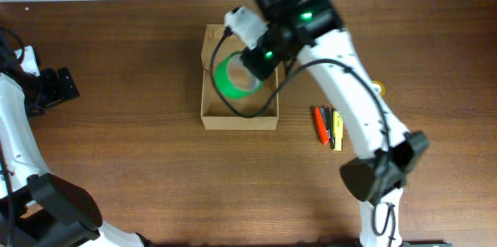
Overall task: Pack container
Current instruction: 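Carry the green tape roll with the right gripper into the box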
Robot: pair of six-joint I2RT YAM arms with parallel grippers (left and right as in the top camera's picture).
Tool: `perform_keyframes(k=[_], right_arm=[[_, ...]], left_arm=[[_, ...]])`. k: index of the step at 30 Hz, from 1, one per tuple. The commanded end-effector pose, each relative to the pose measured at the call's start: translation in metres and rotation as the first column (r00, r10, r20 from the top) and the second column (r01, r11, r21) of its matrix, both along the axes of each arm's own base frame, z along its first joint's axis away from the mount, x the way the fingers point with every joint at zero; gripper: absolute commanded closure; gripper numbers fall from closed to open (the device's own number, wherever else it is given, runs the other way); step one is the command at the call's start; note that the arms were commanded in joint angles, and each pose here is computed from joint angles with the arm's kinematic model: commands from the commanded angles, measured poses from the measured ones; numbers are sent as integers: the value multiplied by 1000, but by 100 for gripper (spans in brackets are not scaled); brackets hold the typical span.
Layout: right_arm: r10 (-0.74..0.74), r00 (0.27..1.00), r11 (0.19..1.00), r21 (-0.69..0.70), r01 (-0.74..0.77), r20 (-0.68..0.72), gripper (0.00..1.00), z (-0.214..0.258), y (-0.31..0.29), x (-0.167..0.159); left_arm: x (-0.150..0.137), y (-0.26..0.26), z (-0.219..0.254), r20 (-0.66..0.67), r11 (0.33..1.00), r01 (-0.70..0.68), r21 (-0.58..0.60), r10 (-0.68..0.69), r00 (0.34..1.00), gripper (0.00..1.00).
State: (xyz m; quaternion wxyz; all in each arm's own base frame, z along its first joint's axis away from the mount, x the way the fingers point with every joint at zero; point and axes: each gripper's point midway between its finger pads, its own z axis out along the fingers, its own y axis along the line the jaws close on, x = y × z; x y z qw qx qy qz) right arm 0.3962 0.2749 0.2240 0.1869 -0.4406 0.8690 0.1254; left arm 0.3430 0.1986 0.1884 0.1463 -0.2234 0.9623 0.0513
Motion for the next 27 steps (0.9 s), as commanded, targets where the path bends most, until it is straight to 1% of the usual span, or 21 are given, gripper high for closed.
perform_keyframes(k=[1, 5, 12, 17, 27], right_arm=[[28, 999, 997, -69, -27, 23, 97, -20, 11, 6], [39, 999, 994, -104, -35, 32, 96, -42, 23, 15], [44, 997, 995, -89, -38, 62, 97, -61, 38, 31], [-4, 996, 995, -103, 13, 91, 96, -75, 40, 48], [-8, 999, 987, -161, 17, 50, 96, -104, 34, 47]], left_arm=[[0, 0, -4, -9, 1000, 17, -7, -18, 1000, 0], [0, 0, -4, -8, 1000, 17, -7, -17, 1000, 0], [0, 0, -4, -9, 1000, 17, -7, -18, 1000, 1], [0, 0, -4, -9, 1000, 17, -7, -18, 1000, 0], [0, 0, -4, -8, 1000, 17, -7, -17, 1000, 0]])
